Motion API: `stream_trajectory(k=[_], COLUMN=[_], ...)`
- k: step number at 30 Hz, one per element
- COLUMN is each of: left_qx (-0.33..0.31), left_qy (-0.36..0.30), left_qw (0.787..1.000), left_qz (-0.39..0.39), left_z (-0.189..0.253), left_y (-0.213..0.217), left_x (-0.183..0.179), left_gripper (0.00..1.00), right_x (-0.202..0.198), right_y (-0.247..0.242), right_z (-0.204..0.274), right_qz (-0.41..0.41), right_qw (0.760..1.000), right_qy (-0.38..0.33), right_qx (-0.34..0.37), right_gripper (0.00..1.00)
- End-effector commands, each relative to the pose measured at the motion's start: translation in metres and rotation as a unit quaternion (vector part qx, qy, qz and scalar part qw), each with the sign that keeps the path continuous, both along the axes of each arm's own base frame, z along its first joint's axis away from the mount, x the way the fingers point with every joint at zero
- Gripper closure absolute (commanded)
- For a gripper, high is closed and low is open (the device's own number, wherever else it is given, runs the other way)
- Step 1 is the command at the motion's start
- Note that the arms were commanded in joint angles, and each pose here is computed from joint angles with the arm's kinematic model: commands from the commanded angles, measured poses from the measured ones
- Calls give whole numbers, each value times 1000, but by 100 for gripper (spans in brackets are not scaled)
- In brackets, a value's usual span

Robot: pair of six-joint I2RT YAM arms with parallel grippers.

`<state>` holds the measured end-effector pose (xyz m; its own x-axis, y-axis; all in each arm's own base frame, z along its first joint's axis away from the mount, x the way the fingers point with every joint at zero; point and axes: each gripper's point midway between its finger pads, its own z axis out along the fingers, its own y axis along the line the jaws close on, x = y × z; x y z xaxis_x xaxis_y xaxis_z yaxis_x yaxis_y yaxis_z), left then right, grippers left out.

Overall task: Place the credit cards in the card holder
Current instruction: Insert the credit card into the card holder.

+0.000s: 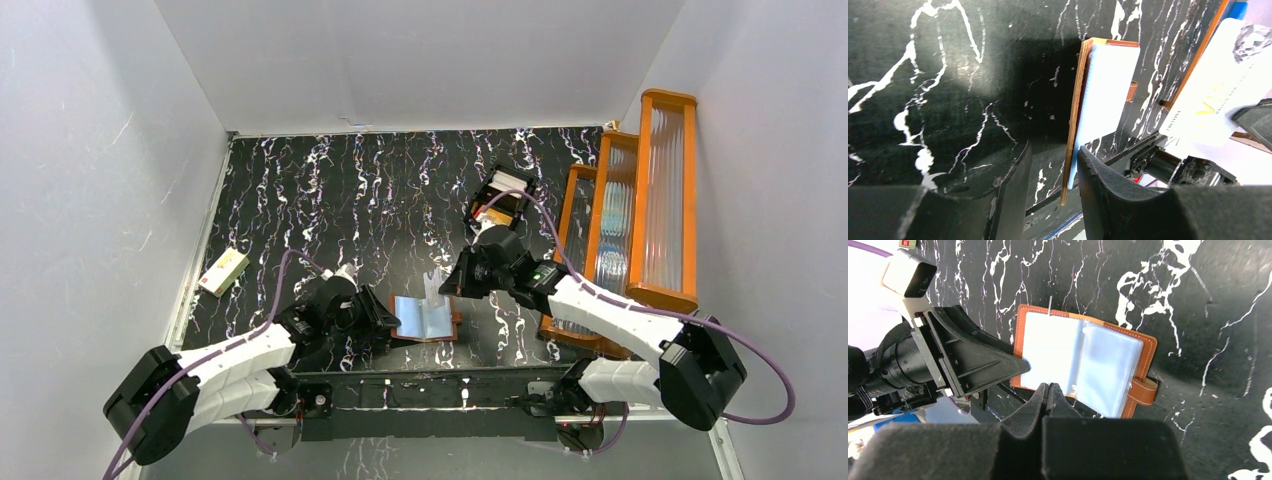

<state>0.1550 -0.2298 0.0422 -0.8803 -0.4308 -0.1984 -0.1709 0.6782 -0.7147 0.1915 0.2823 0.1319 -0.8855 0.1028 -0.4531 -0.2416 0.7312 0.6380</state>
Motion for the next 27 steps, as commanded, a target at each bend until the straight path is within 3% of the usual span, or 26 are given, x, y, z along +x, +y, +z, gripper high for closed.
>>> stream_trajectory(k=[1, 8, 16, 27], left_qx=[27, 42, 54, 72], left_qy=[6, -2, 2, 5], left_qw=[1000, 999, 999, 997], left_qz=[3, 10, 2, 1], left_z=[-11, -13, -23, -31], left_y=[14, 24, 27, 32], left_x=[-8, -10, -13, -14], left_gripper=[62, 68, 95, 99], right_x=[2, -11, -17, -27], right_y=[19, 26, 32, 31], right_z=[5, -21, -41, -63], right_qz=[-30, -30, -8, 7], right_qw=[998, 998, 997, 996], right_qy=[14, 43, 57, 74], right_qx=[50, 45, 49, 53], right_gripper=[100, 100, 100, 100])
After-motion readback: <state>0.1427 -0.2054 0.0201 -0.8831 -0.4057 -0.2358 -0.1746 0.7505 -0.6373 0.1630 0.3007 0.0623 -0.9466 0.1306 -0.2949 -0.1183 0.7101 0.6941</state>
